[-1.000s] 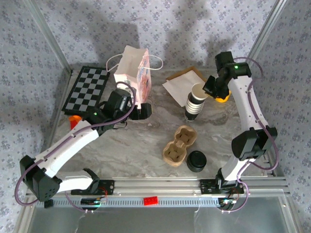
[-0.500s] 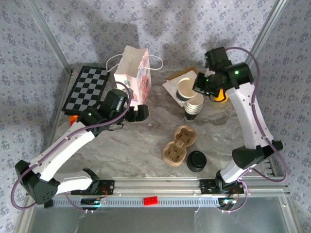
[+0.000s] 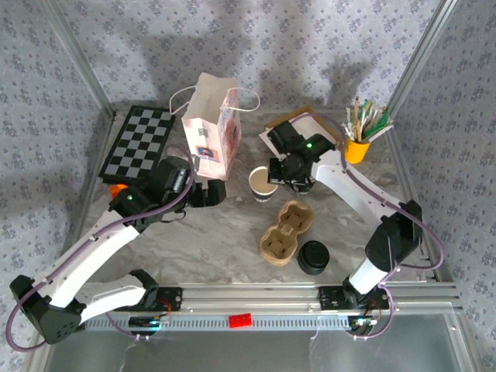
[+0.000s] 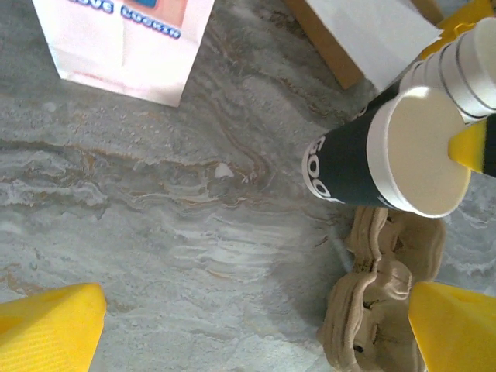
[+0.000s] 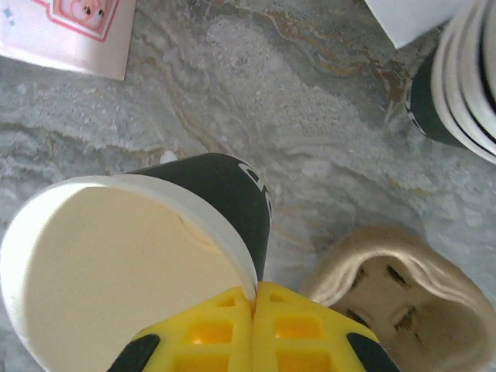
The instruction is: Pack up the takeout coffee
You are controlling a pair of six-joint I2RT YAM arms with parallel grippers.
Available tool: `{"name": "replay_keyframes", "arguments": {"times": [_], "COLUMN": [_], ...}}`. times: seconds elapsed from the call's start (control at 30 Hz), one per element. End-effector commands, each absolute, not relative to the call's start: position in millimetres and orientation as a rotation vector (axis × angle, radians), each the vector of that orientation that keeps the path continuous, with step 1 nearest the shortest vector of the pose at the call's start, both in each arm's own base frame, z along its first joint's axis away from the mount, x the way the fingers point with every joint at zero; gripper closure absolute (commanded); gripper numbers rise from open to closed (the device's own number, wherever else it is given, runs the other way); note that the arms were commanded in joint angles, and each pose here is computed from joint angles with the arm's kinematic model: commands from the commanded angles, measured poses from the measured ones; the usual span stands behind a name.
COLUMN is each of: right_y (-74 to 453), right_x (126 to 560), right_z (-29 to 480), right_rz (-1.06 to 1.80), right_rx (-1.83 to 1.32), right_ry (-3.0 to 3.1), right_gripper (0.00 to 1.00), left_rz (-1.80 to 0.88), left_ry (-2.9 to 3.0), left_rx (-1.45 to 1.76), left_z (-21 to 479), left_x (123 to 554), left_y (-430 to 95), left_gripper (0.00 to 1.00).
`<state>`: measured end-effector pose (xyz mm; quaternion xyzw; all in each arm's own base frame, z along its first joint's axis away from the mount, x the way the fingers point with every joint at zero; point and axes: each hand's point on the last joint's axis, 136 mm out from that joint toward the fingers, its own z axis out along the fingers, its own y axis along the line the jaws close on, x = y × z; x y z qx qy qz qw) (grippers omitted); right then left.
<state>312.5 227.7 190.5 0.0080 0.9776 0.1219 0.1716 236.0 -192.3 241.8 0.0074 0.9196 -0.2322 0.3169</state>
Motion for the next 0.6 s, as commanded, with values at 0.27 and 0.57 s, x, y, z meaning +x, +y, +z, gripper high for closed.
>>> {"name": "replay_keyframes", "arguments": {"times": [0.27,0.57], "right_y": [234.2,231.2], "right_x": [341.0,337.0], "right_z": [144.2,126.0], "right_rz": [0.271,0.215], "right_rx": [0.178,0.223], "right_ry": [2.748,2.801], "right_gripper": [1.00,0.99], "left_rz": [-0.616,-0.610], "left_ry": [2.410,2.426], "left_rx": [-0.040,-0.049], "left_z": [229.8,226.4], "left_x": [241.4,244.3], "left_y": [-190.4,-190.9], "left_gripper": [0.00,0.00]}}
